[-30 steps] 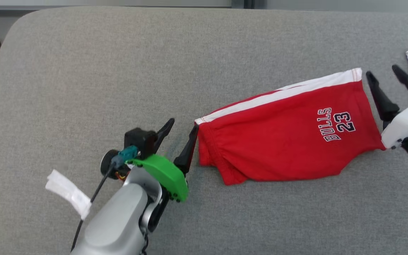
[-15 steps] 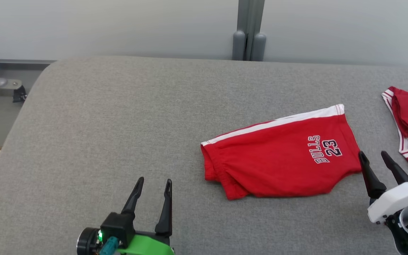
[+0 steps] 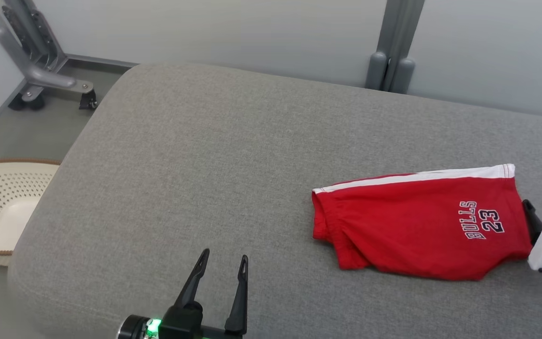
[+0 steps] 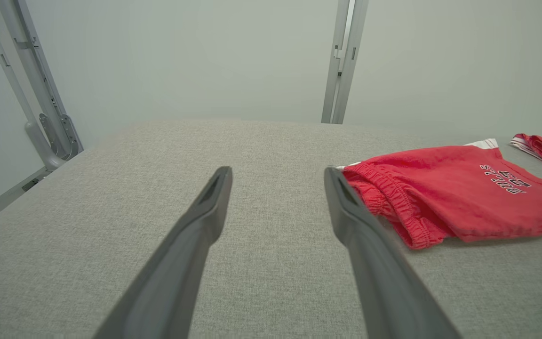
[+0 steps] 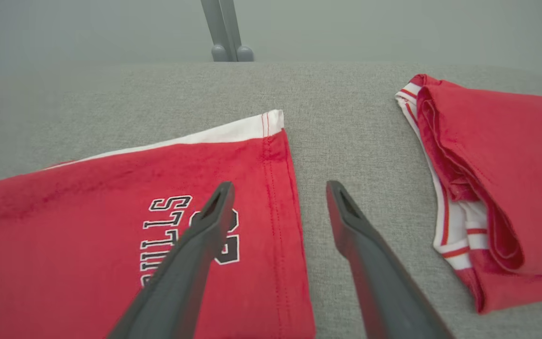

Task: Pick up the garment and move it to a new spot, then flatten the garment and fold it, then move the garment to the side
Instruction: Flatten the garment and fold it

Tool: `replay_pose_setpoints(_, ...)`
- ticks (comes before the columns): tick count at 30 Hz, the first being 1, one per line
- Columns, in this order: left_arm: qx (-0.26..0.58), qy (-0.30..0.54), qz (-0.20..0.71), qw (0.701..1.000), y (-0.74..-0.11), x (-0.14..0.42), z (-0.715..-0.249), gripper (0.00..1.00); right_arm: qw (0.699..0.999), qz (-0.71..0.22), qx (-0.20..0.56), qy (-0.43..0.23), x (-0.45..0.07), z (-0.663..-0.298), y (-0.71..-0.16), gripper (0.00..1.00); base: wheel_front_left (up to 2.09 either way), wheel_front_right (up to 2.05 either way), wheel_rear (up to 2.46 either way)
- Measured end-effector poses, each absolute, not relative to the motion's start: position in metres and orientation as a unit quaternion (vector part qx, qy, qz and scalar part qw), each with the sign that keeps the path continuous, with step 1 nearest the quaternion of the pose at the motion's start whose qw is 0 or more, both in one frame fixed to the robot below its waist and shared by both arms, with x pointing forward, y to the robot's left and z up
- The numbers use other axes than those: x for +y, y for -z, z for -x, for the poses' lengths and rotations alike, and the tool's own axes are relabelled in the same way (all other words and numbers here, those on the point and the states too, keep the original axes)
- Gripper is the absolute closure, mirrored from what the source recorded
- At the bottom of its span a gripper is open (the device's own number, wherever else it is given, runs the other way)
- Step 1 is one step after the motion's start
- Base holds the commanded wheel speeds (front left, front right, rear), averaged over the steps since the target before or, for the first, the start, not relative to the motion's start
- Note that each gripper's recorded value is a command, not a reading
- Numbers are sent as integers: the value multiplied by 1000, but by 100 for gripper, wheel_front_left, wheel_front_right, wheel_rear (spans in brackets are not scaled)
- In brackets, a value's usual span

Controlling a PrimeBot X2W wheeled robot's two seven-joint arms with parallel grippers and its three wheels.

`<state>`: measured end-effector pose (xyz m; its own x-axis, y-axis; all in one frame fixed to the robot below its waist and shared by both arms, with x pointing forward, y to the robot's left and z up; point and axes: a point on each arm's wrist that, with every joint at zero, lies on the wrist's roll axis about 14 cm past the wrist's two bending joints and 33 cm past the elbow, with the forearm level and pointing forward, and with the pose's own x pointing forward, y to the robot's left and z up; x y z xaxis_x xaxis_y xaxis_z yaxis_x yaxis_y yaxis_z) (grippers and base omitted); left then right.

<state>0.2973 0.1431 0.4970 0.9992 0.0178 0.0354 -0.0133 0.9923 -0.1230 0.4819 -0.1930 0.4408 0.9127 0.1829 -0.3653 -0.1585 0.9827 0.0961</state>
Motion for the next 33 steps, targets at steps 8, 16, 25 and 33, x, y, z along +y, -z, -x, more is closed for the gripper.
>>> replay_pose_setpoints(8, 6, -13, 68, 998, -485, 141, -301, 0, 959, -8, 274, -72, -197, -501, -403, 0, 0, 0, 0)
replay_pose_setpoints(16, 20, -18, 60, 998, -478, 144, -312, 0, 936, -5, 342, -78, -188, -501, -365, 19, 0, 0, 0)
replay_pose_setpoints(25, 25, -3, 61, 998, -474, 136, -320, 0, 935, -16, 340, -94, -181, -499, -365, 100, 0, 0, 0)
replay_pose_setpoints(33, 15, 27, 74, 997, -480, 119, -324, 0, 948, 24, 313, -45, -246, -486, -388, 100, 0, 0, 0)
